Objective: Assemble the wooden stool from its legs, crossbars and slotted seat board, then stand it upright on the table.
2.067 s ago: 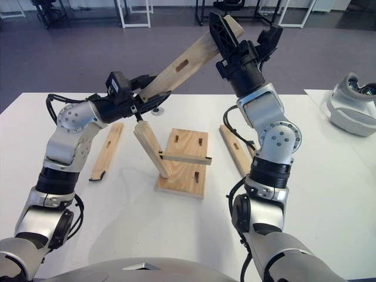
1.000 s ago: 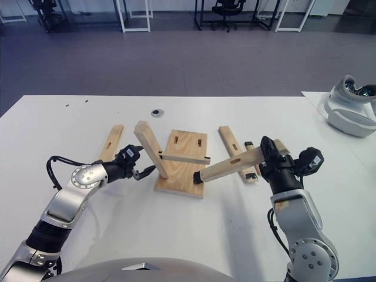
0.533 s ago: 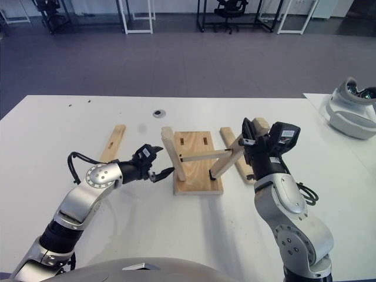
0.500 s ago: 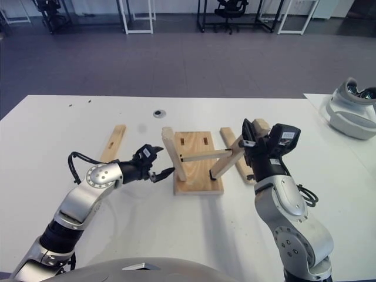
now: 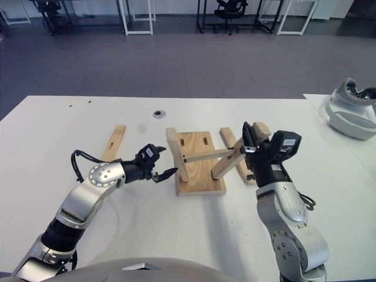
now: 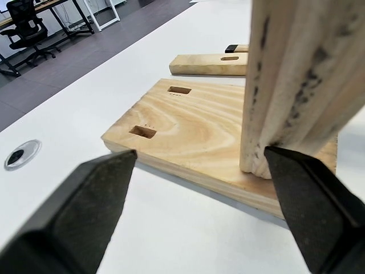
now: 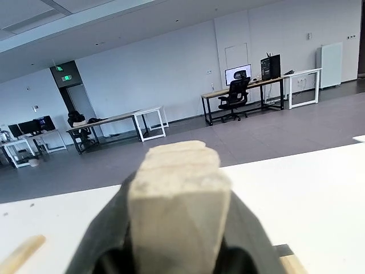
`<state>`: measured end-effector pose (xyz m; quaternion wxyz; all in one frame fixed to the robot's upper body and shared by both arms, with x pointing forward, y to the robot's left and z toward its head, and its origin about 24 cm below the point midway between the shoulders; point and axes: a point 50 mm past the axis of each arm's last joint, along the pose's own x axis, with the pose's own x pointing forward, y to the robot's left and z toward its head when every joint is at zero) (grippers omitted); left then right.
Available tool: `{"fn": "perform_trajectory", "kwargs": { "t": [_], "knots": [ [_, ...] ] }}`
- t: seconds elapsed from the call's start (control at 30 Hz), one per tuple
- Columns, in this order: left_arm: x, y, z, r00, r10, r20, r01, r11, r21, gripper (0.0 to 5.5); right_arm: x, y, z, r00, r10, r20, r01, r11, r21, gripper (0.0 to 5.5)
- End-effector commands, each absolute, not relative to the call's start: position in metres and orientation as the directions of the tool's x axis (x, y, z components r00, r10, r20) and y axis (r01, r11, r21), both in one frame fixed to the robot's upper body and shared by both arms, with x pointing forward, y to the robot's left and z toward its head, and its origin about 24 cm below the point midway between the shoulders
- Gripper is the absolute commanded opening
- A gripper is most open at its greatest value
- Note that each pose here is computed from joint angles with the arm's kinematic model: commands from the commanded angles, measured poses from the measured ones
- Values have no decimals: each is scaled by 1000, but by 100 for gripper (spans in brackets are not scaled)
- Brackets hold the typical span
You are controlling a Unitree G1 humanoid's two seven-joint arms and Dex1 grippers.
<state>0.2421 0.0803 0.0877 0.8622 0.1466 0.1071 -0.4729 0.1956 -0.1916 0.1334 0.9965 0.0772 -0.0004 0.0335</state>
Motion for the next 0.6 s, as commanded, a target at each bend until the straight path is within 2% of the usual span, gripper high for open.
{"fn": "perform_trajectory", "kwargs": {
  "t": [0.03,0.23,0.3,0.4,0.6],
  "knots": [
    [240,66,102,501,-818,-283,866,471,168,413,191,-184,110,977,140,-163,-123,986,114,190],
    [237,58,101,500,-819,-280,866,476,154,413,195,-185,93,936,178,-305,-156,983,93,288],
    [239,57,105,518,-811,-271,856,491,164,413,197,-181,98,932,233,-276,-221,972,76,321],
    [243,47,116,547,-808,-220,837,524,156,413,195,-169,105,908,339,-247,-329,941,81,327],
    [245,21,143,567,-819,-84,824,562,78,413,194,-158,98,852,429,-300,-414,903,117,327]
  ]
}}
